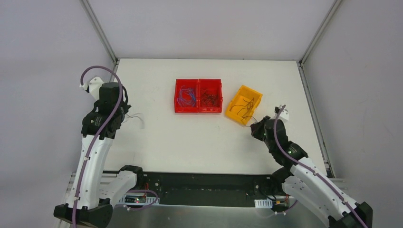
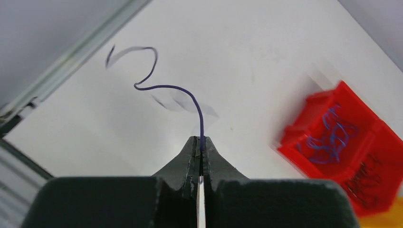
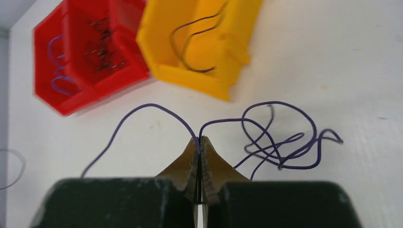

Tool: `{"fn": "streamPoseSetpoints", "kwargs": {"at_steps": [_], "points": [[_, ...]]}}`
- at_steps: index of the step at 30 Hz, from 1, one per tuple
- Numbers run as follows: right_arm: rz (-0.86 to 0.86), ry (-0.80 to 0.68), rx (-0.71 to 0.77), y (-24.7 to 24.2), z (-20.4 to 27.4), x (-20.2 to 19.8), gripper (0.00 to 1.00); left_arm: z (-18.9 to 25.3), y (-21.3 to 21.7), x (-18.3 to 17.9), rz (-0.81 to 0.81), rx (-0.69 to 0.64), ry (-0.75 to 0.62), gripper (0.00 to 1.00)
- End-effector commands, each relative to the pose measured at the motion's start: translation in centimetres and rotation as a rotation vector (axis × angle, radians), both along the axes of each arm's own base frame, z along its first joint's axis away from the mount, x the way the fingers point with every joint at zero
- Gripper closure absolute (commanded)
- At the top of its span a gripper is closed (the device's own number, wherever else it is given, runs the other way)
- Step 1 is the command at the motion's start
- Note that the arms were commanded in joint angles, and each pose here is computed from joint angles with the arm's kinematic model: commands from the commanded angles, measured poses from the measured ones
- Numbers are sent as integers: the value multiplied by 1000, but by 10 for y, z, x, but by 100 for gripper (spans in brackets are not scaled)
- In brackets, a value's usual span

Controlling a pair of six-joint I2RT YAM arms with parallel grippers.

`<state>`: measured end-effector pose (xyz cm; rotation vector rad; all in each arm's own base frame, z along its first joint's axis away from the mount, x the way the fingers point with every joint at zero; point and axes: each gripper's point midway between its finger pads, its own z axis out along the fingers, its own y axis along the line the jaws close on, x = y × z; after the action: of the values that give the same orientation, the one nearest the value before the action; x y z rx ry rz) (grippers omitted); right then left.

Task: Untangle the cables

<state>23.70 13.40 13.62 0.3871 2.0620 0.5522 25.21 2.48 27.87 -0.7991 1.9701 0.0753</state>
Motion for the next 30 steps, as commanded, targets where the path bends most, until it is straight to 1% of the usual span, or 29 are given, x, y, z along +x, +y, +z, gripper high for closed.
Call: {"fn": "streamPoseSetpoints", "kwargs": {"at_steps": [1,5,8,14,18,21,23,26,30], "points": [[-248,84,-132,-61,-13,-8,100,17,57,-34,246,191,31,100],[-121,65,-104,-38,6,-4,100,13,40,-28,166,111,5,100],[-75,37,-106,-29,25,3,100,9,40,-30,157,116,13,100],[97,-29,-37,14,84,23,100,4,21,-26,48,63,-5,100],[163,-55,-18,34,111,38,100,7,-1,-22,-97,22,-42,100],[212,-55,10,47,122,50,100,11,-21,-19,-215,-14,-80,100],[269,-29,46,59,123,58,100,11,-32,-17,-278,-34,-90,100],[274,-8,95,63,124,77,100,10,-45,-14,-360,-47,-94,100],[265,16,205,64,120,103,100,6,-56,-11,-433,-56,-93,100]]}}
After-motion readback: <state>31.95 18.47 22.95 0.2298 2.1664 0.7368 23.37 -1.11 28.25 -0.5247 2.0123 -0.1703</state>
